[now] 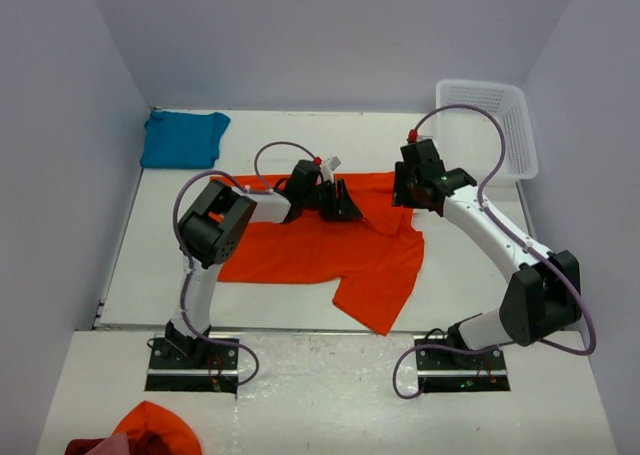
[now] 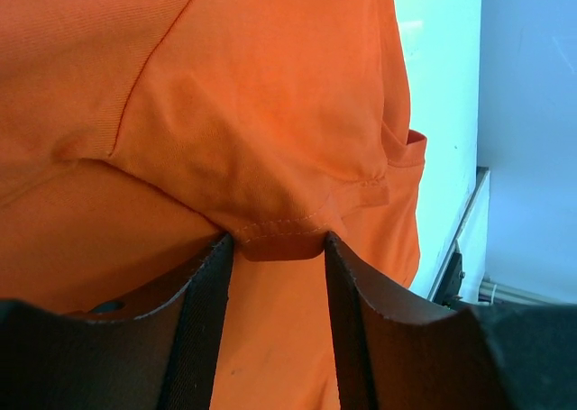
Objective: Fold and stack the t-shirts
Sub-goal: Flatten out the tshirt
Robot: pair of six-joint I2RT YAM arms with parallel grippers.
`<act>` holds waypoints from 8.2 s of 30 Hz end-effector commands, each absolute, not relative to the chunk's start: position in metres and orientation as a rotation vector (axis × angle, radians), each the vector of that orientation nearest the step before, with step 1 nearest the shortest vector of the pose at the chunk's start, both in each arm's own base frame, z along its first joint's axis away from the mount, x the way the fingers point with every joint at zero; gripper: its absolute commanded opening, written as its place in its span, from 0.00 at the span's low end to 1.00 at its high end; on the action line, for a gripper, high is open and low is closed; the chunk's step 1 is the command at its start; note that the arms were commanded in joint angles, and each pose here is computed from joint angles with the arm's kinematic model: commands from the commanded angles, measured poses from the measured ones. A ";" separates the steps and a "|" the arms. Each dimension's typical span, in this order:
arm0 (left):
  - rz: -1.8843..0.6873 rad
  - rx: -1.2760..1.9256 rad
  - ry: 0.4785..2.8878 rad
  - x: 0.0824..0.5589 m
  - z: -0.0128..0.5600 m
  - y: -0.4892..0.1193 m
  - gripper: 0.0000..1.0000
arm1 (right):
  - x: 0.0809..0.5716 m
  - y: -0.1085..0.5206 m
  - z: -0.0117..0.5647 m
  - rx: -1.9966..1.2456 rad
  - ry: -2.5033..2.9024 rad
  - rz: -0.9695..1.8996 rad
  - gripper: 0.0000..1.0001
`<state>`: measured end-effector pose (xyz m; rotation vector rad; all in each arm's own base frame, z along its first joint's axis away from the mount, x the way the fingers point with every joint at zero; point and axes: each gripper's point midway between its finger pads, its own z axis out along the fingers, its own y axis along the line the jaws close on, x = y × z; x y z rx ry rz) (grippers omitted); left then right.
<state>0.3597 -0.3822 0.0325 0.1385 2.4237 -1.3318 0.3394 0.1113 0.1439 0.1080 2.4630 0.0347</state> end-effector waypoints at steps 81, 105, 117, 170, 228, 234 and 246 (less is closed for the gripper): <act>-1.436 0.299 2.320 0.355 0.078 -0.372 0.04 | 0.338 0.132 0.041 0.636 2.596 0.323 0.00; -1.223 0.256 2.444 0.354 0.047 -0.353 0.57 | 0.387 0.123 0.148 0.419 2.445 0.264 0.00; -1.715 0.236 2.207 0.340 0.090 -0.403 0.41 | 0.398 0.133 0.159 0.394 2.439 0.334 0.00; -1.869 -0.327 1.766 0.380 0.078 -0.388 0.47 | 0.403 0.160 0.239 0.276 2.324 0.560 0.00; -2.038 -0.171 1.337 0.358 0.203 -0.381 0.48 | 0.397 0.155 0.246 0.245 2.335 0.538 0.00; -2.045 -0.184 1.334 0.366 0.197 -0.386 0.48 | 0.397 0.155 0.245 0.242 2.342 0.541 0.00; -2.055 -0.209 1.330 0.374 0.189 -0.390 0.46 | 0.399 0.155 0.248 0.234 2.345 0.536 0.00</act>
